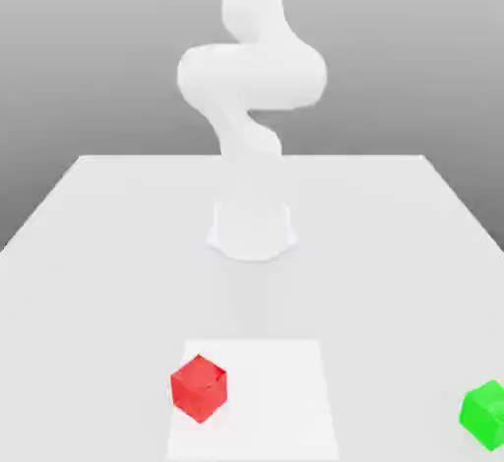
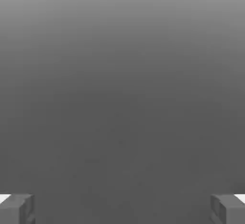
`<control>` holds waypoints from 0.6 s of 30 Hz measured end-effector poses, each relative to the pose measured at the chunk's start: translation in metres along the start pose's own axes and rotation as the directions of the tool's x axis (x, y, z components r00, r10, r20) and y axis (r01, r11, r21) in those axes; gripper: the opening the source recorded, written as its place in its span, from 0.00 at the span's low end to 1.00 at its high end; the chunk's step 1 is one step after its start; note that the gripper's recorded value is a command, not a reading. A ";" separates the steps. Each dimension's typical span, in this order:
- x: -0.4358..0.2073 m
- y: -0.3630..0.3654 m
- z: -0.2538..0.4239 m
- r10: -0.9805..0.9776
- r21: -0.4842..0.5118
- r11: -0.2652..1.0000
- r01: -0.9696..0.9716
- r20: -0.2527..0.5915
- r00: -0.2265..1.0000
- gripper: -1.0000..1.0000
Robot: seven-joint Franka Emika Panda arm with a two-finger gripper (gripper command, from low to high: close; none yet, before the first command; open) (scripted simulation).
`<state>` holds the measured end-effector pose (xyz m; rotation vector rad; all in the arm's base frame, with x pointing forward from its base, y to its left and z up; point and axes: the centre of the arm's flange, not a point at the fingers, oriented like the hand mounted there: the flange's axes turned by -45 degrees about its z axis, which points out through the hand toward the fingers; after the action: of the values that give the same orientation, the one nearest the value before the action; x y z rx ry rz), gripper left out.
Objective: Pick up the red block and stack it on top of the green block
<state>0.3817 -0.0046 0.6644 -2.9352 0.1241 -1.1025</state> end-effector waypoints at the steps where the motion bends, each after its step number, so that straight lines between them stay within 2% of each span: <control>1: -0.003 0.002 0.025 0.026 -0.013 1.000 -0.026 0.035 0.999 0.50; 9: -0.065 0.030 0.193 0.237 -0.133 0.969 -0.208 0.270 0.933 0.50; 18: -0.197 0.066 0.329 0.479 -0.311 0.876 -0.369 0.466 0.744 0.50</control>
<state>0.4459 -0.0636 0.2851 -3.0060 0.8947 -0.2012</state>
